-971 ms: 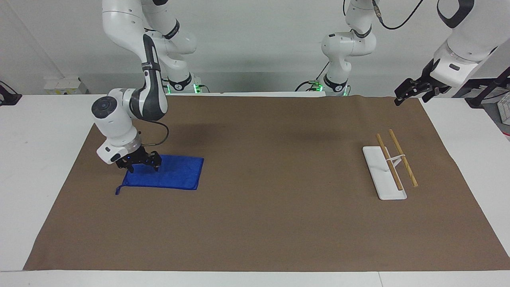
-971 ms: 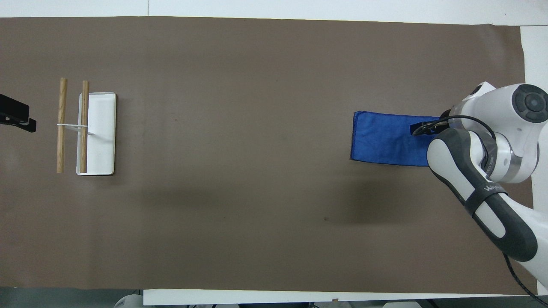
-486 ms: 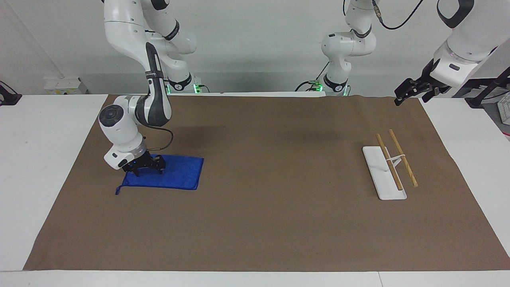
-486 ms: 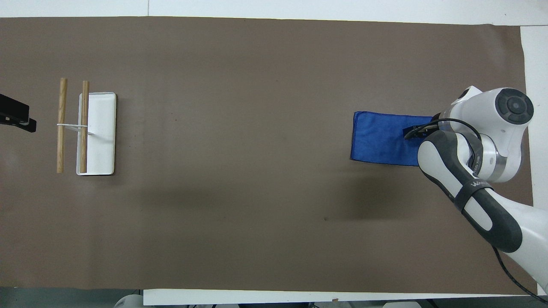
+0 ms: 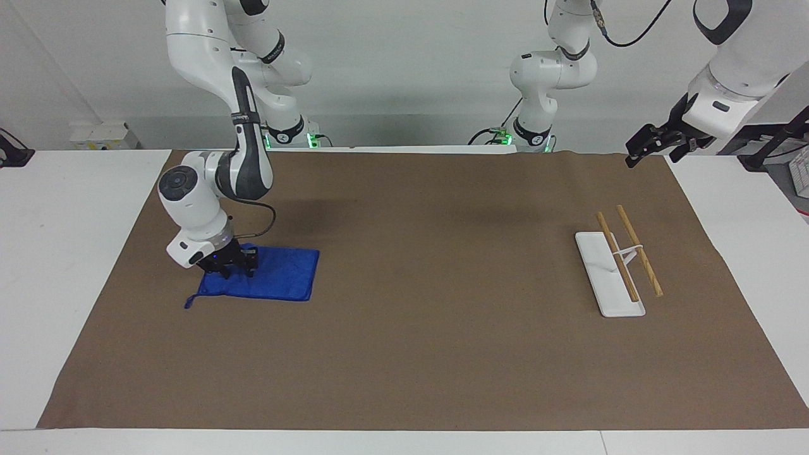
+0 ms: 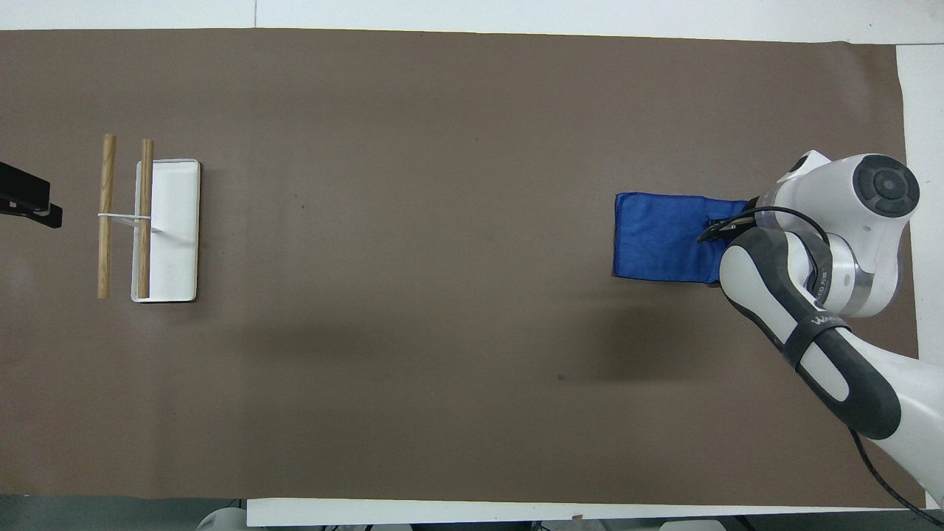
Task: Right arm passes towel to left arm to hang
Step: 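Close the right gripper on the towel edge nearest the robot's right, then lift the towel with the right gripper while the left gripper approaches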
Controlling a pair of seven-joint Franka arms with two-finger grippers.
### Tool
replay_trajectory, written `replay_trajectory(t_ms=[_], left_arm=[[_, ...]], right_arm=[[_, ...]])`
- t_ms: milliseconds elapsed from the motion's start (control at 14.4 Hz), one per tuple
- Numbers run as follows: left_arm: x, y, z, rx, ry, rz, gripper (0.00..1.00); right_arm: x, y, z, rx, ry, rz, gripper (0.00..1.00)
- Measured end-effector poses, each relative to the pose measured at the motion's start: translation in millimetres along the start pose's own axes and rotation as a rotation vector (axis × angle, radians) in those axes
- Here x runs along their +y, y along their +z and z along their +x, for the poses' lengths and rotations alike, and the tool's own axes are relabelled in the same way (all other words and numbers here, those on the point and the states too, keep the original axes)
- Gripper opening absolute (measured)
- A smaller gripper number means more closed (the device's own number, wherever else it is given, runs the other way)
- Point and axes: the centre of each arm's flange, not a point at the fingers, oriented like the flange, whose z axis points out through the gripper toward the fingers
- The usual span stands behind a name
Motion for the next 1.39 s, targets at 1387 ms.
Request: replay_trajectory(t_ms=[1387], left_arm=[[-2.4, 19.8, -3.5, -0.008, -0.169, -0.010, 1.00]], right_arm=[[-273.5, -222.4, 19.4, -0.345, 0.785, 0.412, 0.07]])
